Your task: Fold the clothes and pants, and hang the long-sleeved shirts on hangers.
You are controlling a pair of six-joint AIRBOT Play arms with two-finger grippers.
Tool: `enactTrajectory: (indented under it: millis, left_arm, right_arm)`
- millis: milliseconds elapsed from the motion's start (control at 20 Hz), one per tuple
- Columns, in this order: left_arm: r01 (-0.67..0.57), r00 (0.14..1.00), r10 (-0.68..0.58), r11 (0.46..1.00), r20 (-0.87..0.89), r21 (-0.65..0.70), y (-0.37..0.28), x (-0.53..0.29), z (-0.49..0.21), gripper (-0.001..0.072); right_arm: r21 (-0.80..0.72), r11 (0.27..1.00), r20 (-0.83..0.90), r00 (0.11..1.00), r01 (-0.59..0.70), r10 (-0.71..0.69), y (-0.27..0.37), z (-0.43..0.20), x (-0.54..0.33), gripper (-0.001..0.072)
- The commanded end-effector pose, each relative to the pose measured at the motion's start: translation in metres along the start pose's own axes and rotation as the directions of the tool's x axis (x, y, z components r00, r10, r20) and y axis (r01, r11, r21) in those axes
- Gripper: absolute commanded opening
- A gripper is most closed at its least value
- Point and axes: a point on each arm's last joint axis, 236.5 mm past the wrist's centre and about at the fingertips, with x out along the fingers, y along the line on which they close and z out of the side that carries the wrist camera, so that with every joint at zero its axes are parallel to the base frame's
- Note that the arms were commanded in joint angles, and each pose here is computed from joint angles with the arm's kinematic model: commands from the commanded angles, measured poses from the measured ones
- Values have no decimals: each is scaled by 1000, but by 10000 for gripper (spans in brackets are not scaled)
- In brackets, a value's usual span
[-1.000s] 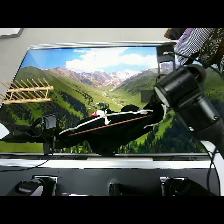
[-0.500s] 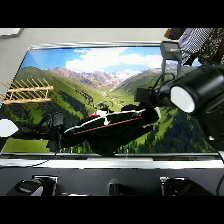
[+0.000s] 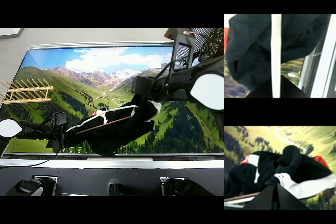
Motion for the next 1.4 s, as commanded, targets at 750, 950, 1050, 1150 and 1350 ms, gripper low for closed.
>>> enactTrajectory:
  millis: [750, 950, 1050, 1150, 1350]
  left_arm:
    - [-7, 999, 13, 993, 52, -119, 8, 49, 33, 42]
    - [26, 1000, -27, 992, -2, -126, -1, 49, 20, 42]
    - [18, 1000, -18, 989, 3, -149, 1, 49, 22, 42]
    - [-5, 1000, 9, 988, 23, -153, 5, 48, 30, 42]
    - [-36, 997, 46, 989, 64, -145, 7, 54, 49, 42]
  right_arm:
    - [46, 974, -74, 972, -222, 225, 56, -16, -4, 39]
    - [38, 980, 18, 981, -193, 192, 47, 8, -16, 39]
    - [46, 977, 18, 978, -210, 210, 51, 8, -20, 39]
    - [63, 966, -18, 967, -251, 252, 61, 0, -22, 39]
    - [71, 960, -49, 960, -271, 275, 69, -6, -18, 39]
